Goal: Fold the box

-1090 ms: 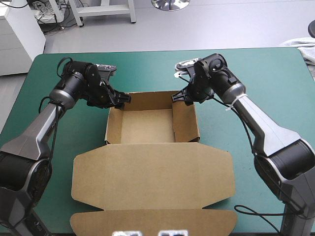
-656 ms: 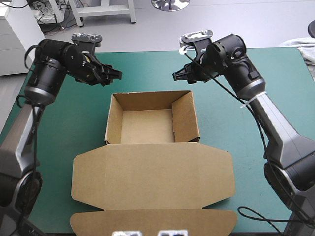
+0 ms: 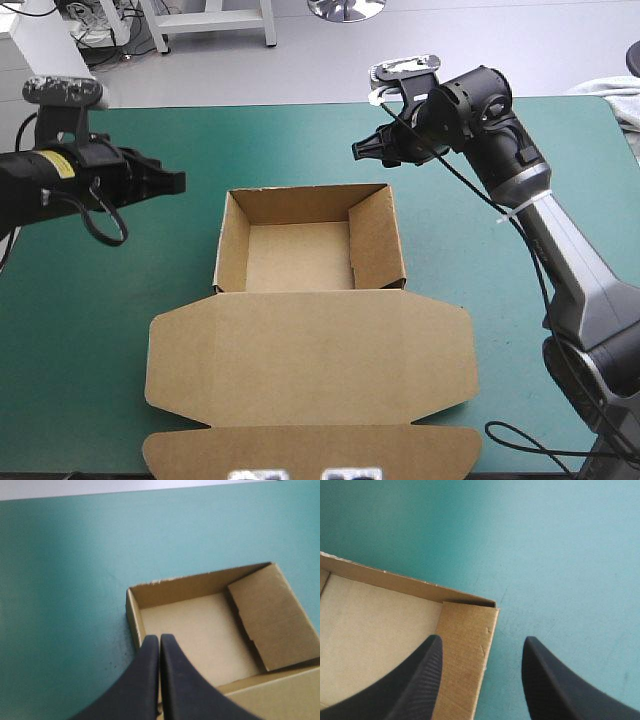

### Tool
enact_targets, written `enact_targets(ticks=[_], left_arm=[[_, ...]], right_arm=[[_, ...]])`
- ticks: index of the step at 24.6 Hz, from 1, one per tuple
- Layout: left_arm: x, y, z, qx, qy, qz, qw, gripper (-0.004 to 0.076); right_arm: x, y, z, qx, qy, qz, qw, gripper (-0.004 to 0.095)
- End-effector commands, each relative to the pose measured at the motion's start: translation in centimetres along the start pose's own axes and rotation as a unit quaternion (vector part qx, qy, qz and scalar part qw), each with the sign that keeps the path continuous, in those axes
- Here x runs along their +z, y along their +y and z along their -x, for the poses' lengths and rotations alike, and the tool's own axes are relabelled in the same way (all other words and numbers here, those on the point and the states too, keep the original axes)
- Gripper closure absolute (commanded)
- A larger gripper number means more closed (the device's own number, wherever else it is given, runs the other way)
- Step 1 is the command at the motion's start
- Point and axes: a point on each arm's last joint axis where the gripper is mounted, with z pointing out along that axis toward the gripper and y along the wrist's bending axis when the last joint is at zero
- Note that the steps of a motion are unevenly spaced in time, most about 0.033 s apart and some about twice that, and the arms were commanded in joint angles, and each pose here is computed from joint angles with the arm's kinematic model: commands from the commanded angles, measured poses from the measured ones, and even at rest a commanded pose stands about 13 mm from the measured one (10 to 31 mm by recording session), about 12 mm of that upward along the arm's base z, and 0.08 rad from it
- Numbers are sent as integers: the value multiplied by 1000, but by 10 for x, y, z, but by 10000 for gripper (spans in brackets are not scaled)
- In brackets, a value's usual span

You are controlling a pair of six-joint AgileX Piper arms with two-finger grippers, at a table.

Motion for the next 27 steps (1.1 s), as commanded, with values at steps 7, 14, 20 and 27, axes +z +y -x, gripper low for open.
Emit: enact_targets(ticks=[7, 14, 20, 27], left_arm=[[-7, 16, -86, 19, 59, 54, 997, 734], [-2, 28, -136, 36, 54, 88, 994, 734], [8, 31, -160, 38, 75, 90, 992, 734], [19, 32, -171, 40, 82, 89, 992, 734]], right_arm=[[33, 2, -24, 5, 78, 10, 997, 450], [72, 8, -31, 11, 123, 22, 992, 450], [83, 9, -34, 11, 135, 20, 991, 450], [86, 9, -36, 11, 139, 20, 990, 450]])
